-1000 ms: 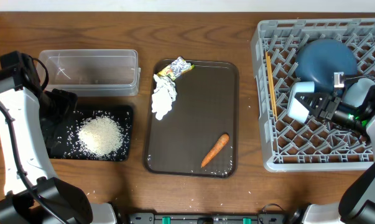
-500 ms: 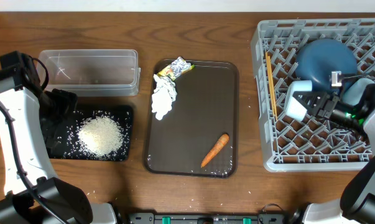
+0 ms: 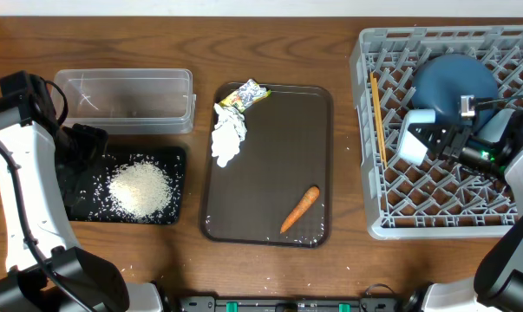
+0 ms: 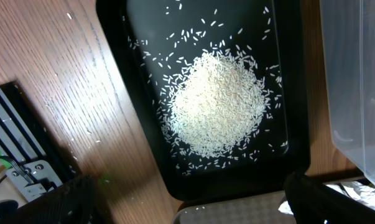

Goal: Sort waste into correct bins and load items into the dishwasher rack
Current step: 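Lower the light-blue bowl into the rack in front of the plate, then adjust the bowl in the rack and open the right gripper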

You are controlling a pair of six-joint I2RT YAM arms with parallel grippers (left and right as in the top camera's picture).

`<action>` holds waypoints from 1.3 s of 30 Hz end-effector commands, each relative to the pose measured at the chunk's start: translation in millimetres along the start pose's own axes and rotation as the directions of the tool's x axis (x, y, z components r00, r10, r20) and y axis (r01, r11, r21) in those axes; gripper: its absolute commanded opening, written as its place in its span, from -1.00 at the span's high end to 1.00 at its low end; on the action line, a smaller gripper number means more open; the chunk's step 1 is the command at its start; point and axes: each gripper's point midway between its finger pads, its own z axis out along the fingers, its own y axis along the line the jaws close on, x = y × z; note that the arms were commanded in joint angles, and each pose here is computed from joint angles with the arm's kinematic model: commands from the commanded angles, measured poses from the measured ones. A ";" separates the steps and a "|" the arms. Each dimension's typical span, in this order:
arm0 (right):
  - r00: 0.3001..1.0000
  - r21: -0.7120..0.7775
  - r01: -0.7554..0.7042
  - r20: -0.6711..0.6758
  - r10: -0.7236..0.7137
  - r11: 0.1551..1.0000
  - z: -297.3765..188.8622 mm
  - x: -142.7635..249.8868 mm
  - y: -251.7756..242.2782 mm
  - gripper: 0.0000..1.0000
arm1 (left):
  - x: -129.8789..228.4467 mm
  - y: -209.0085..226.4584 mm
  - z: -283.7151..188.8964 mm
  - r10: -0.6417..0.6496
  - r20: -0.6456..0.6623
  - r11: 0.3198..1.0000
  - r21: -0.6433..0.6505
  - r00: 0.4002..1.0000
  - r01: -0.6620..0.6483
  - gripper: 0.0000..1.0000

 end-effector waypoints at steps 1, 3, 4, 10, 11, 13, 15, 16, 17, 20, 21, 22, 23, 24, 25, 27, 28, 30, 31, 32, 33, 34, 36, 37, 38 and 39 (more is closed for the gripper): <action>0.992 0.114 -0.121 0.028 0.119 0.986 -8.1 -1.7 -22.7 0.85 | -2.5 0.0 0.4 -0.012 0.002 1.000 -0.006 1.000 0.012 -0.98; 0.989 0.127 -0.144 0.042 0.139 0.982 -12.0 -2.8 -24.5 0.85 | -2.5 0.0 0.4 -0.012 0.002 1.000 -0.006 1.000 0.012 -0.98; 0.988 0.135 -0.151 0.048 0.146 0.979 -13.8 -3.0 -24.8 0.85 | -2.5 0.0 0.4 -0.012 0.002 1.000 -0.006 1.000 0.012 -0.98; 0.982 0.278 -0.187 0.092 0.168 0.942 -25.2 -2.2 -26.5 0.63 | -2.5 0.0 0.4 -0.012 0.002 1.000 -0.006 1.000 0.012 -0.98; 0.981 0.314 -0.188 0.105 0.163 0.931 -28.8 -2.8 -25.4 0.54 | -2.5 0.0 0.4 -0.012 0.002 1.000 -0.006 1.000 0.012 -0.98; 0.981 0.377 -0.184 0.130 0.144 0.908 -36.8 -3.5 -19.7 0.09 | -2.5 0.0 0.4 -0.012 0.002 1.000 -0.006 1.000 0.012 -0.98; 0.983 0.428 -0.168 0.145 0.116 0.888 -44.4 -3.3 -11.8 -0.41 | -2.5 0.0 0.4 -0.012 0.002 1.000 -0.006 1.000 0.012 -0.98; 0.983 0.469 -0.157 0.156 0.093 0.869 -50.8 -2.9 -4.9 -0.64 | -2.5 0.0 0.4 -0.012 0.002 1.000 -0.006 1.000 0.012 -0.98; 0.984 0.491 -0.151 0.162 0.081 0.858 -54.4 -2.6 -0.8 -0.73 | -2.5 0.0 0.4 -0.012 0.002 1.000 -0.006 1.000 0.012 -0.98; 0.978 0.575 -0.161 0.205 0.050 0.802 -70.8 -2.3 13.6 -0.85 | -2.5 0.0 0.4 -0.012 0.002 1.000 -0.006 1.000 0.012 -0.98; 0.973 0.602 -0.170 0.227 0.037 0.781 -77.3 -2.5 19.4 -0.84 | -2.5 0.0 0.4 -0.012 0.002 1.000 -0.006 1.000 0.012 -0.98; 0.969 0.619 -0.175 0.244 0.025 0.766 -81.9 -2.3 24.0 -0.83 | -2.5 0.0 0.4 -0.012 0.002 1.000 -0.006 1.000 0.012 -0.98; 0.965 0.635 -0.180 0.263 0.010 0.751 -86.9 -1.5 29.8 -0.83 | -2.5 0.0 0.4 -0.012 0.002 1.000 -0.006 1.000 0.012 -0.98; 0.960 0.647 -0.183 0.279 -0.007 0.740 -91.2 -0.6 35.4 -0.83 | -2.5 0.0 0.4 -0.012 0.002 1.000 -0.006 1.000 0.012 -0.98; 0.957 0.655 -0.182 0.290 -0.022 0.733 -94.2 0.3 40.3 -0.84 | -2.5 0.0 0.4 -0.012 0.002 1.000 -0.006 1.000 0.012 -0.98; 0.948 0.665 -0.182 0.314 -0.049 0.724 -99.5 3.0 51.1 -0.86 | -2.5 0.0 0.4 -0.012 0.002 1.000 -0.006 1.000 0.012 -0.98; 0.944 0.666 -0.185 0.325 -0.058 0.723 -101.4 4.7 55.9 -0.85 | -2.5 0.0 0.4 -0.012 0.002 1.000 -0.006 1.000 0.012 -0.98; 0.939 0.663 -0.179 0.336 -0.075 0.727 -102.9 8.7 64.8 -0.84 | -2.5 0.0 0.4 -0.012 0.002 1.000 -0.006 1.000 0.012 -0.98; 0.937 0.662 -0.175 0.340 -0.083 0.729 -103.5 10.2 68.4 -0.83 | -2.5 0.0 0.4 -0.012 0.002 1.000 -0.006 1.000 0.012 -0.98; 0.935 0.660 -0.175 0.344 -0.088 0.730 -104.0 12.0 71.7 -0.82 | -2.5 0.0 0.4 -0.012 0.002 1.000 -0.006 1.000 0.012 -0.98; 0.933 0.658 -0.174 0.348 -0.091 0.732 -104.1 13.6 74.4 -0.80 | -2.5 0.0 0.4 -0.012 0.002 1.000 -0.006 1.000 0.012 -0.98; 0.933 0.657 -0.170 0.347 -0.094 0.735 -103.6 15.6 77.1 -0.78 | -2.5 0.0 0.4 -0.012 0.002 1.000 -0.006 1.000 0.012 -0.98; 0.936 0.655 -0.155 0.337 -0.102 0.740 -100.5 19.8 82.0 -0.62 | -2.5 0.1 0.4 -0.012 0.001 1.000 -0.007 1.000 0.012 -0.98; 0.938 0.654 -0.144 0.329 -0.108 0.743 -98.1 21.5 84.7 -0.56 | -2.5 0.0 0.4 -0.012 0.002 1.000 -0.006 1.000 0.012 -0.98; 0.941 0.652 -0.131 0.319 -0.114 0.747 -95.3 23.4 87.4 -0.55 | -2.5 0.0 0.4 -0.012 0.002 1.000 -0.006 1.000 0.012 -0.98; 0.944 0.651 -0.114 0.307 -0.122 0.751 -91.9 25.3 90.4 -0.56 | -2.5 0.0 0.4 -0.012 0.002 1.000 -0.006 1.000 0.012 -1.00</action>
